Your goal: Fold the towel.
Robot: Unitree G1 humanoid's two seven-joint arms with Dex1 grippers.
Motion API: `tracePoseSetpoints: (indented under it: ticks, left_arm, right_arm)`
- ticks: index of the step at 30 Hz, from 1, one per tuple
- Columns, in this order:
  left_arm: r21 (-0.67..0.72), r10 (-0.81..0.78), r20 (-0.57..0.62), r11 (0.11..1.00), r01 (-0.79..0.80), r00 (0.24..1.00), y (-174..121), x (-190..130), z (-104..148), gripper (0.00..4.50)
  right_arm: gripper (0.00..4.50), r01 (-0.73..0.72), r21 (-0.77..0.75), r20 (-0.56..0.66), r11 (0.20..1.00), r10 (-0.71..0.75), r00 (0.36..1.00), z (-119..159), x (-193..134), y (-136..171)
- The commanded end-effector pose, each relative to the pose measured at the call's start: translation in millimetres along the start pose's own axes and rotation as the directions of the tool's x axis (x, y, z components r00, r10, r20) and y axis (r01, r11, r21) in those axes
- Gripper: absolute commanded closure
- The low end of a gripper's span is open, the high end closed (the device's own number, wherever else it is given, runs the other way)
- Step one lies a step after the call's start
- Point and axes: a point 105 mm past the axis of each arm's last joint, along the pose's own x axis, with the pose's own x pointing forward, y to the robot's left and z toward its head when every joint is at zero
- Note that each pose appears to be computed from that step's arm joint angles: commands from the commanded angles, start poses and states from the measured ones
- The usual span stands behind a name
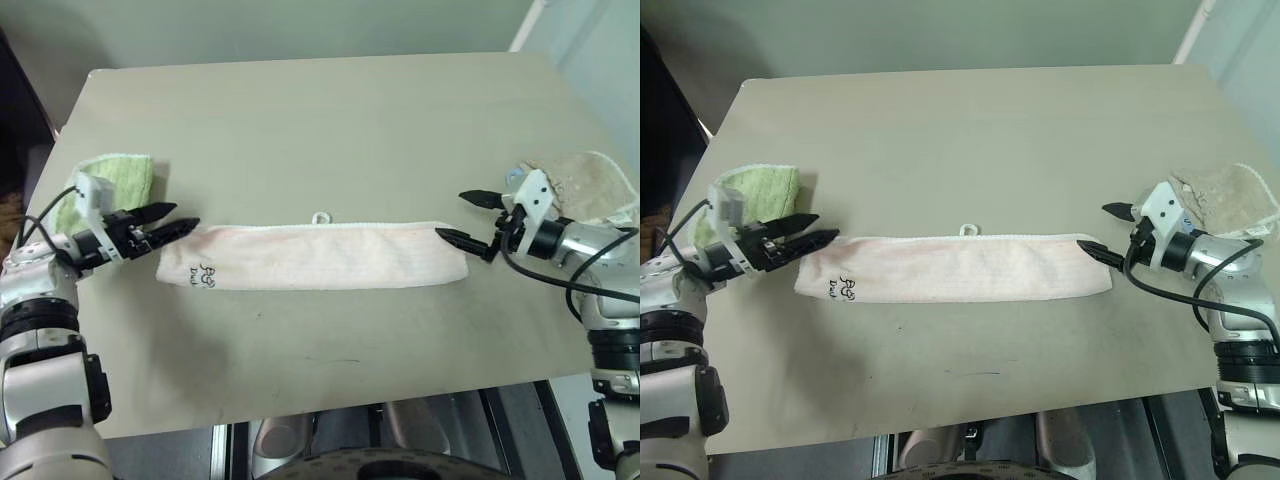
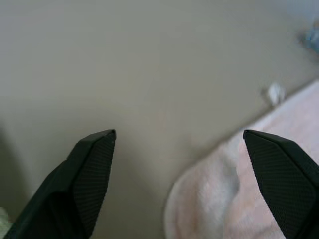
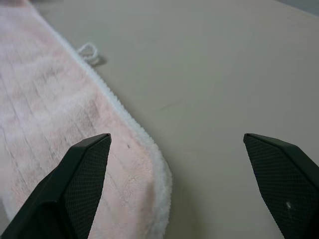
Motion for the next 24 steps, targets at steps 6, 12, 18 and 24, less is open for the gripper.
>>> tracePoseSetpoints:
  ticks: [6, 12, 18, 24]
  left_arm:
    - [0.059, -0.215, 0.137, 0.976, 0.209, 0.967, -48, 10, 34, 0.01]
    - [0.090, -0.436, 0.060, 0.898, 0.430, 0.898, -106, 35, 11, 0.01]
    - [0.056, -0.560, 0.037, 0.828, 0.558, 0.828, -144, 53, -6, 0.01]
    - [0.065, -0.595, -0.058, 0.799, 0.598, 0.802, -152, 61, -35, 0.01]
  right_arm:
    - [0.00, -0.015, 0.418, 0.048, 0.908, -0.005, 0.999, 17, -30, 21]
    - [0.00, -0.082, 0.741, 0.055, 0.666, 0.062, 0.997, 2, -42, 46]
    - [0.00, -0.103, 0.883, 0.098, 0.459, 0.034, 0.995, -15, -54, 64]
    - [0.00, -0.054, 0.946, 0.067, 0.319, -0.031, 0.997, -29, -59, 80]
